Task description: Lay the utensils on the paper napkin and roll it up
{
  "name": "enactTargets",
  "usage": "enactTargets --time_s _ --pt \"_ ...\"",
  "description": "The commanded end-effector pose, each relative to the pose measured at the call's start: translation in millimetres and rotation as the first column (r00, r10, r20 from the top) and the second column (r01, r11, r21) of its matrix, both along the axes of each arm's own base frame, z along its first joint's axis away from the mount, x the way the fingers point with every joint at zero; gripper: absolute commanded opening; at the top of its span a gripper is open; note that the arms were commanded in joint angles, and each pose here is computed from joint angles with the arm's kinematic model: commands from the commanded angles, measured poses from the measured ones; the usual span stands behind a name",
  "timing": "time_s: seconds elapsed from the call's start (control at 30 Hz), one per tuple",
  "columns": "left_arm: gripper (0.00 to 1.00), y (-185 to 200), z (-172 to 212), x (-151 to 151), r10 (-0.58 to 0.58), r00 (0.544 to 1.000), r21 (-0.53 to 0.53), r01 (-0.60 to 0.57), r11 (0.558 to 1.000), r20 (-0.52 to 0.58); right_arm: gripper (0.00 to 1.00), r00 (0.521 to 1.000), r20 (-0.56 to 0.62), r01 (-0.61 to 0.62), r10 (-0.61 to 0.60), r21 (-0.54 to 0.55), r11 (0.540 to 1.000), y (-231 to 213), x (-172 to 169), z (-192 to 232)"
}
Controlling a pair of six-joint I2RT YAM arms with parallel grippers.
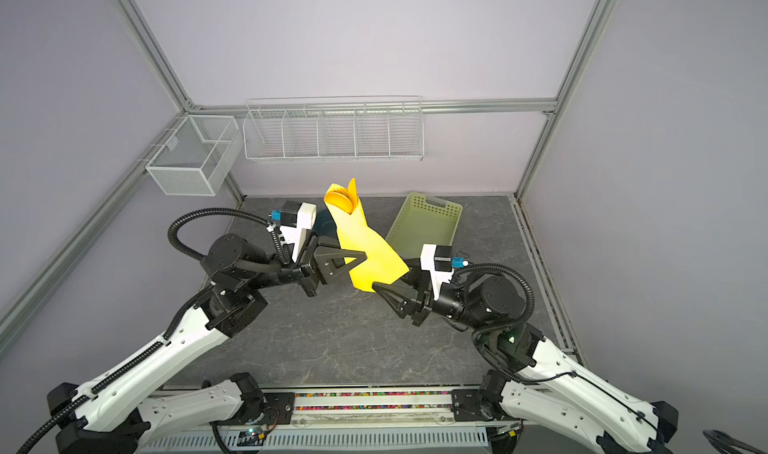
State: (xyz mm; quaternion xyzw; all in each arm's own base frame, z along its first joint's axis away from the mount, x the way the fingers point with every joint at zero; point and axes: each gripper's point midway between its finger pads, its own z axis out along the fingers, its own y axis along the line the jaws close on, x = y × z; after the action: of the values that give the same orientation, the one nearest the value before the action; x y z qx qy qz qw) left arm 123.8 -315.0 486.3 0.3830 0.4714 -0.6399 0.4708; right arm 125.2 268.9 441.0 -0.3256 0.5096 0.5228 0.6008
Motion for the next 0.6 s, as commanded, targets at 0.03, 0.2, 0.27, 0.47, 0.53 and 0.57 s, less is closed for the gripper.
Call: enactTargets --time_s 0.03,0.2,0.27,0.47,0.53,0.57 --pt "0.01 2.5 3.5 -4.6 -0.007 1.000 -0.017 0.008 1.000 0.028 0.53 0.996 0.027 0.084 -0.087 0.097 0.992 -24.7 -0.1 34.3" --pt "0.00 2.5 3.7 -5.0 -0.010 1.000 -0.016 0.010 1.000 0.029 0.43 0.994 0.056 0.085 -0.095 0.153 0.985 -39.3 -9.1 56.1" --pt "0.00 2.9 4.8 -5.2 -0.010 0.999 -0.018 0.011 1.000 0.031 0.35 0.994 0.060 0.083 -0.094 0.158 0.984 -41.5 -10.9 59.7" --pt "0.00 2.8 6.6 -8.2 -0.027 0.999 -0.017 0.028 0.999 0.033 0.10 0.993 0.057 0.098 -0.108 0.159 0.982 -45.3 -10.7 62.9" --pt "0.00 3.6 7.6 -9.8 -0.033 0.999 -0.019 0.034 0.999 0.037 0.07 0.991 0.046 0.119 -0.128 0.153 0.981 -46.7 -7.3 61.5" --pt "0.00 3.7 8.2 -10.5 -0.036 0.999 -0.020 0.037 0.999 0.040 0.07 0.989 0.043 0.131 -0.139 0.150 0.980 -47.3 -5.6 60.8"
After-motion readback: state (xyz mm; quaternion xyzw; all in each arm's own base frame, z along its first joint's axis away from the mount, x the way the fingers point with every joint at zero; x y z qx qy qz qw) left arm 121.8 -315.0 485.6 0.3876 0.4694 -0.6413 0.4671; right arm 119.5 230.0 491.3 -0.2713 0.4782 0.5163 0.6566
